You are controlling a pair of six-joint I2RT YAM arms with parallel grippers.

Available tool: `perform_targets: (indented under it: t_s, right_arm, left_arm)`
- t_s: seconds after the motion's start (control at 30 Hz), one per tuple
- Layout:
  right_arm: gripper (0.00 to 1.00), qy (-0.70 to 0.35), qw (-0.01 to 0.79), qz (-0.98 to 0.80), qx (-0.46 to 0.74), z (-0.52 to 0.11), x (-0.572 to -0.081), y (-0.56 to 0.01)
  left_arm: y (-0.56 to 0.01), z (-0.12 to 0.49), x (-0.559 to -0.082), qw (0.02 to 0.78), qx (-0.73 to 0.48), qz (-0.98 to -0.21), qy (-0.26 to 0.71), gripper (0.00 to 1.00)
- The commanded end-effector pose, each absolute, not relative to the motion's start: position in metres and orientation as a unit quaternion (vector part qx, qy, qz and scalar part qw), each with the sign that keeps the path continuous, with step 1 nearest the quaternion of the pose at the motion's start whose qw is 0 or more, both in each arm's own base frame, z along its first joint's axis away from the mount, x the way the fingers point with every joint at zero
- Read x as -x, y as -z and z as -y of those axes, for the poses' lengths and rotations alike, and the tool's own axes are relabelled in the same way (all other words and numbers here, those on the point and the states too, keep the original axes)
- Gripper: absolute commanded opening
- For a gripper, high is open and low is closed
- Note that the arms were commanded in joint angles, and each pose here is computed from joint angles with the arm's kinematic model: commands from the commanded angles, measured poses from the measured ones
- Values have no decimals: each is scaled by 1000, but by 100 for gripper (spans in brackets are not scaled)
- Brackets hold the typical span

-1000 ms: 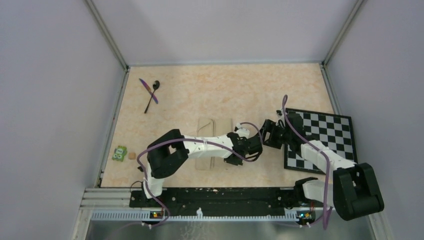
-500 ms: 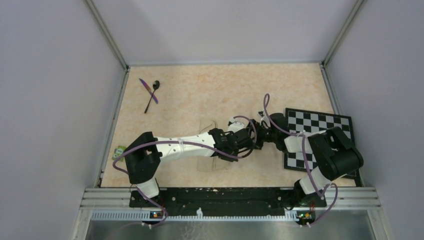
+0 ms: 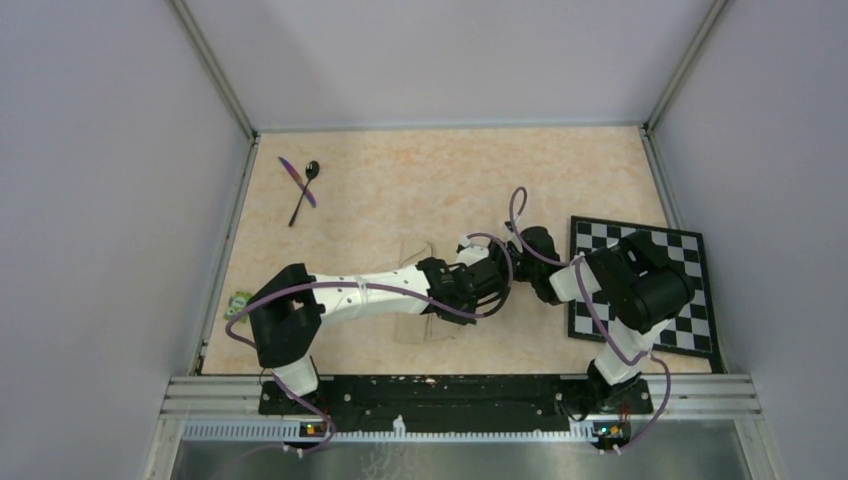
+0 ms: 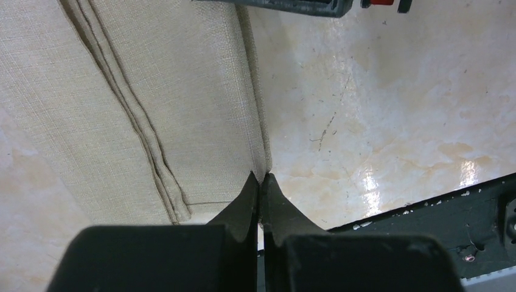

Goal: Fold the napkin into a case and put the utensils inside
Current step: Pass from the left arm to the right

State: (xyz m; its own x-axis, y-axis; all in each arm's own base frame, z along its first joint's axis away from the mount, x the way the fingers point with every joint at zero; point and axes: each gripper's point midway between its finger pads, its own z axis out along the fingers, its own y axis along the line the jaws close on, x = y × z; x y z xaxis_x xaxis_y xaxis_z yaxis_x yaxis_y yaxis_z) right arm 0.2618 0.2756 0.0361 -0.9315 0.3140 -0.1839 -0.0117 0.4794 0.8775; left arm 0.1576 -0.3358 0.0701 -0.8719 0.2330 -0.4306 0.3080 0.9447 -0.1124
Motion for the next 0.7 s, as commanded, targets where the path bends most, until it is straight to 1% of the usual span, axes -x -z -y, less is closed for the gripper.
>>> perform_targets:
  t_s: [0.0,0.2,0.23,0.27,0.3,0.37,0.4,0.43,0.47,0.53,0.57,0.63,0.67]
  right_arm:
    - [39,-511,219,-828,-73,-282,-284,-52]
    - [23,-504,244,-827,-58,-282,-291,-50]
    - [16,-505,248,-825,-54,-282,-292,-51]
    - [5,-507,252,-823,-49,-282,-293,-53]
    - [0,-509,257,-820,-42,-283,-293,-55]
    - [0,-507,262,-821,-32,-283,-293,-55]
    - [0,-503,267,-822,-25,-282,-293,-55]
    - [0,-500,270,-823,-20,-281,-293,-55]
    - [0,-498,271,-824,-16,-281,-293,-54]
    - [0,-493,273,-826,-6,-281,-293,-53]
    - [0,-490,273,-828,-2,-281,-294,-53]
    - [0,-483,277,-831,4,-280,-296,-52]
    - [0,-479,279,-832,8,-280,-297,-53]
  left_arm:
    - [-84,341,-160,225,-139,-957,117,0]
    - [-82,350,-159,221,-143,-956,131,0]
    - [-83,352,-159,219,-145,-955,136,0]
    - [-84,355,-158,218,-145,-955,143,0]
    - [-87,359,-159,213,-141,-954,154,9]
    - [-101,363,-161,202,-128,-952,190,50]
    - [-112,362,-166,206,-123,-947,213,62]
    - [-123,359,-171,214,-119,-941,235,66]
    - [-136,353,-182,226,-105,-932,262,68]
    - [-151,336,-199,231,-72,-917,317,66]
    - [-151,322,-210,233,-45,-910,339,62]
    - [-153,299,-229,250,-3,-892,376,47]
    - [-150,288,-238,259,14,-885,386,41]
